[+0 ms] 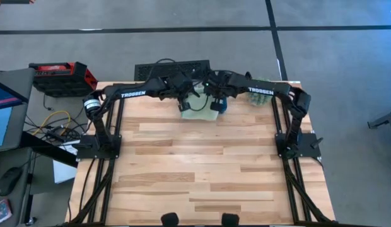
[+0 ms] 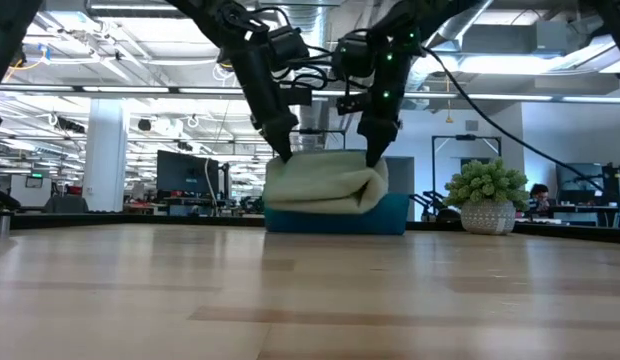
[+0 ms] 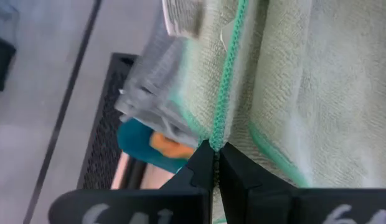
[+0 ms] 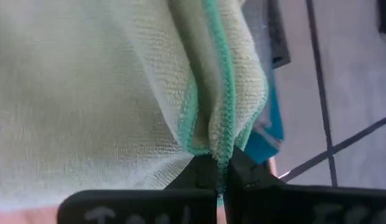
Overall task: Fold microfiber towels
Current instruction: Put the green microfiber cloth in the blue bin
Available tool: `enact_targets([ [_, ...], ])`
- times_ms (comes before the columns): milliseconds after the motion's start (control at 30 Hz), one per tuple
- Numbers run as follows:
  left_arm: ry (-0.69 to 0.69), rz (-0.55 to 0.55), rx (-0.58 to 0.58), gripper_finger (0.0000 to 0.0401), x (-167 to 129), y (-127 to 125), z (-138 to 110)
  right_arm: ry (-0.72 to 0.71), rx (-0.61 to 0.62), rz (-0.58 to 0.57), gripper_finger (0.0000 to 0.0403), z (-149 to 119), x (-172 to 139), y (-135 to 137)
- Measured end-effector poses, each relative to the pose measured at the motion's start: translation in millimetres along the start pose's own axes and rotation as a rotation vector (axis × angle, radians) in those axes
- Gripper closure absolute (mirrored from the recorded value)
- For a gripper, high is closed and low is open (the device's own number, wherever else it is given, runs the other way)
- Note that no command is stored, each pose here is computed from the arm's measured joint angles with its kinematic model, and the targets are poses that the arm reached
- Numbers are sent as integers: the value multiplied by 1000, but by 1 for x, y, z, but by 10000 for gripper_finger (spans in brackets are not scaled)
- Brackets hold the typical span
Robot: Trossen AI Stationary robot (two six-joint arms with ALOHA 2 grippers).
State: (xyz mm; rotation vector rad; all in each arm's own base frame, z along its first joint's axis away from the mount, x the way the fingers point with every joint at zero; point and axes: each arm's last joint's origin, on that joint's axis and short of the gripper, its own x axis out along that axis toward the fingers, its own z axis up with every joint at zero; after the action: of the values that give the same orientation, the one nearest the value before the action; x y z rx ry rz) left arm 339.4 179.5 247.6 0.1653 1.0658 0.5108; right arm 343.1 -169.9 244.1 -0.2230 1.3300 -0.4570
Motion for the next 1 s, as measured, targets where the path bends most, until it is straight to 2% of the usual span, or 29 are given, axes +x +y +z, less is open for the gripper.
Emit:
enact_targets([
  [233,-75,91,-95,401,5,20,4,-39,87,-115,392,-1,10,-29],
  [367,-96,103,-116,401,6,26,5,-9,79,-99,389,-3,26,-34],
  [600,-90,97,-119,385,7,27,4,21,79,-98,357,-5,37,-36],
  [833,-88,85,-112,348,18,24,4,29,78,-103,332,-6,37,-36],
  [1000,-83,99,-83,303,27,23,4,24,57,-104,288,-6,37,-37],
])
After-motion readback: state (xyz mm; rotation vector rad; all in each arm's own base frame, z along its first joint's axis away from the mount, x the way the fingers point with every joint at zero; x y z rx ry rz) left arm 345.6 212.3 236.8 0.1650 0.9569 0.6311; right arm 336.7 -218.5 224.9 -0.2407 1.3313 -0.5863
